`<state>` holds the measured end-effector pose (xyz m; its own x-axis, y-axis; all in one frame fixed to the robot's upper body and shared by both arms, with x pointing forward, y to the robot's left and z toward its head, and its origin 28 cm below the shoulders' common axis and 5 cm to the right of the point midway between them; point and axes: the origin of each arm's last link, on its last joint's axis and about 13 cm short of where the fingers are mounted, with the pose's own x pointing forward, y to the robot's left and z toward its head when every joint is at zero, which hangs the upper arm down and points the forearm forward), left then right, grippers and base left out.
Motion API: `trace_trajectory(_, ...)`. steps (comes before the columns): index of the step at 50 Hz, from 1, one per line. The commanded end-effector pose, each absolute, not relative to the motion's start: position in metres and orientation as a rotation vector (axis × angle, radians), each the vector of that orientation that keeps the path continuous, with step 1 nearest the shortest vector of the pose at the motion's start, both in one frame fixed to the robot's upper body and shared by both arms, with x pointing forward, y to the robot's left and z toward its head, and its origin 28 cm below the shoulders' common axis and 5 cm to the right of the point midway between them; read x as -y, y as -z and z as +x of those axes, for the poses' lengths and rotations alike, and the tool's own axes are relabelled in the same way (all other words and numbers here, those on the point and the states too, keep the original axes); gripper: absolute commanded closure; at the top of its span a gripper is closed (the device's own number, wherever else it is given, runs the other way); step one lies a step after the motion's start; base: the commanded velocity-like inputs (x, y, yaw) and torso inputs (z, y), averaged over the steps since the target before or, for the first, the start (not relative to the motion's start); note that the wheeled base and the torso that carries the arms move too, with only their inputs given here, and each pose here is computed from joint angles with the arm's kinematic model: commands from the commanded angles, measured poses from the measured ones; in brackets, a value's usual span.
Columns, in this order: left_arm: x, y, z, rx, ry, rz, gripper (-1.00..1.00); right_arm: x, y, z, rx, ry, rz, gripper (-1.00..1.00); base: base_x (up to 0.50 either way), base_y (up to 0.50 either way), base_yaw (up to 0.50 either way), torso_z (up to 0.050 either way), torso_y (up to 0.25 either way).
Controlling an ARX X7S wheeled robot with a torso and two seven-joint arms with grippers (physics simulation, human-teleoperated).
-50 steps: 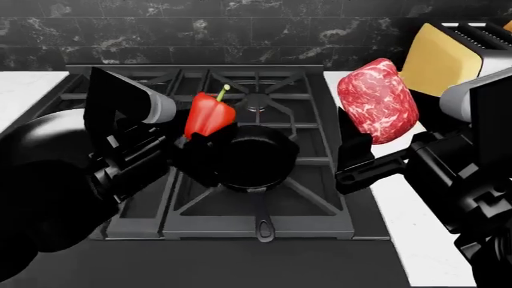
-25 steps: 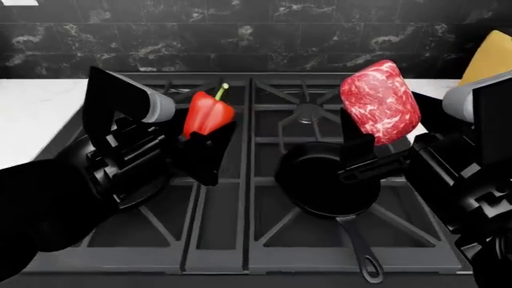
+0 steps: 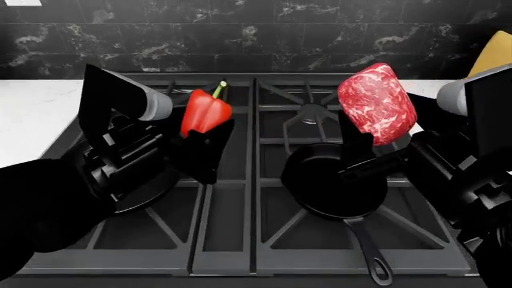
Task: Place both pans onto different burners. Then place the bell pepper and the pork loin on different pans.
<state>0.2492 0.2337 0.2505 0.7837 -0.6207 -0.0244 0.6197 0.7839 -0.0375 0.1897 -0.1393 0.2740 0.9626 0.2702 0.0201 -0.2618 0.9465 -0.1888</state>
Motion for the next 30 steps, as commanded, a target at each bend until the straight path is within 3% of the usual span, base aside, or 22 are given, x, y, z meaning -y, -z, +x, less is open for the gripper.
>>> trace_trajectory(1,-0.236,-0.255,0.248,-0.022,0.653,-0.04,1.0,0.146,-0.289,0.199,0.078,-0.269,-0.206,1.0,0.0,0.0,0.0,0.0,0.0)
trace_trajectory(30,-0.24,-0.255,0.245,-0.015,0.646,-0.045,1.0,0.174,-0.317,0.248,-0.221,-0.448,-0.2,1.0,0.0,0.0,0.0,0.001,0.001)
